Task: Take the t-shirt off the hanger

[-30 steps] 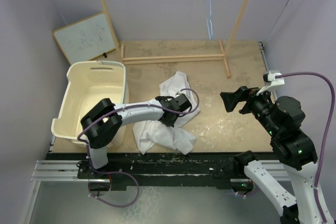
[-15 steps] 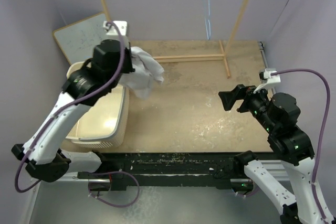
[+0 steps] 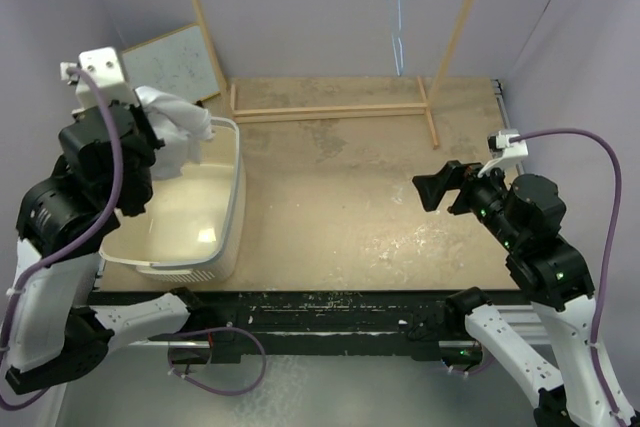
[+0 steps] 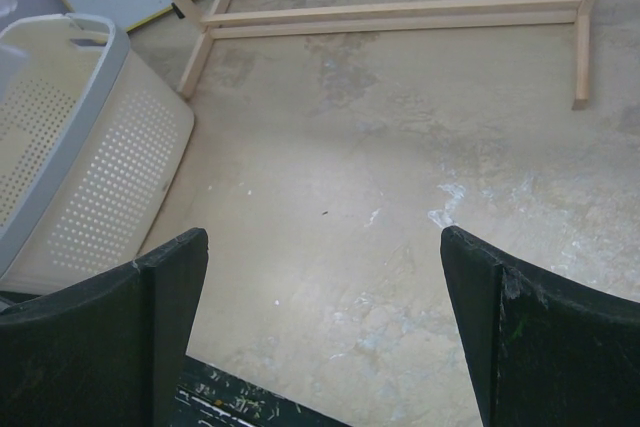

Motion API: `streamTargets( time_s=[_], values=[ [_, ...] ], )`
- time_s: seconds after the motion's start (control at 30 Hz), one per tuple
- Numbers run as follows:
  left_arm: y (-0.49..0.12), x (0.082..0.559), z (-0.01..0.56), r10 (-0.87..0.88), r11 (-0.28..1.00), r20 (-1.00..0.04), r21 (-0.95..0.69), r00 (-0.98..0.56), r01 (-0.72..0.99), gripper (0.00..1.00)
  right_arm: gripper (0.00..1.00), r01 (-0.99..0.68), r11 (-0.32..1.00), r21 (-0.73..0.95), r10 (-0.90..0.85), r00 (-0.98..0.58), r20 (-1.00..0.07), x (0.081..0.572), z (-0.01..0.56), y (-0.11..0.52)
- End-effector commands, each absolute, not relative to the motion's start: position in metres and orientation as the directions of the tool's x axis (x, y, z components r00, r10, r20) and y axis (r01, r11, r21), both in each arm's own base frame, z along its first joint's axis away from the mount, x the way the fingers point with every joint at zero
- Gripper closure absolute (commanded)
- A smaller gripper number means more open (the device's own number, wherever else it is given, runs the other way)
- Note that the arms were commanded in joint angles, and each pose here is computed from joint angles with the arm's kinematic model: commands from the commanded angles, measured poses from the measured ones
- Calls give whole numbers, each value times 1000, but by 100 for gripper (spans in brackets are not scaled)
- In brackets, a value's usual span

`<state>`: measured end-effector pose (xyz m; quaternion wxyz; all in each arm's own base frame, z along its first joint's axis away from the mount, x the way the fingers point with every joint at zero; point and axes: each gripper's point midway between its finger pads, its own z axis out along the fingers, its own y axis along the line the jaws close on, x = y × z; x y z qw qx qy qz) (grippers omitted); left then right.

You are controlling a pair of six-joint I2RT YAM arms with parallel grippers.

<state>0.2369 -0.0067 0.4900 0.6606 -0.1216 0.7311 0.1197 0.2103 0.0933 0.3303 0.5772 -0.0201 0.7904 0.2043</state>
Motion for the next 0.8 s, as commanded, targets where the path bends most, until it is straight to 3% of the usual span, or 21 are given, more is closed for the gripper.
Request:
streamTargets(
  time_s=[0.0, 0.3, 0.33, 0.37, 0.4, 0.43, 0.57, 0.7, 0.77],
  values=[
    [20, 211, 471, -54, 918, -992, -6, -111, -395, 98, 1, -298, 898, 323, 225, -320, -920, 216, 337, 102],
    [-27, 230, 337, 17, 955, -910, 138, -415, -264, 86, 2, -314, 887, 338, 230, -334, -914, 213, 338, 106],
    [-28, 232, 330, 25, 952, -903, 153, -428, -266, 82, 2, -312, 888, 338, 230, -334, -914, 212, 338, 105],
    [-29, 233, 326, 31, 951, -899, 162, -437, -265, 71, 2, -310, 889, 336, 229, -334, -914, 211, 338, 104],
    [-30, 233, 324, 33, 951, -896, 164, -443, -261, 51, 2, -307, 891, 334, 229, -333, -915, 210, 339, 103],
    [-31, 234, 325, 32, 953, -896, 161, -442, -257, 38, 2, -303, 893, 333, 229, -332, -915, 209, 339, 102],
    [-38, 235, 335, 0, 969, -916, 100, -402, -226, 13, 2, -294, 897, 330, 229, -331, -916, 206, 339, 99],
    [-55, 237, 344, -39, 992, -933, 8, -357, -128, 6, 1, -283, 899, 334, 229, -345, -910, 205, 332, 98],
    [-81, 236, 347, -58, 998, -940, -68, -338, 19, 6, 1, -276, 901, 334, 228, -353, -907, 206, 326, 97]
  ],
)
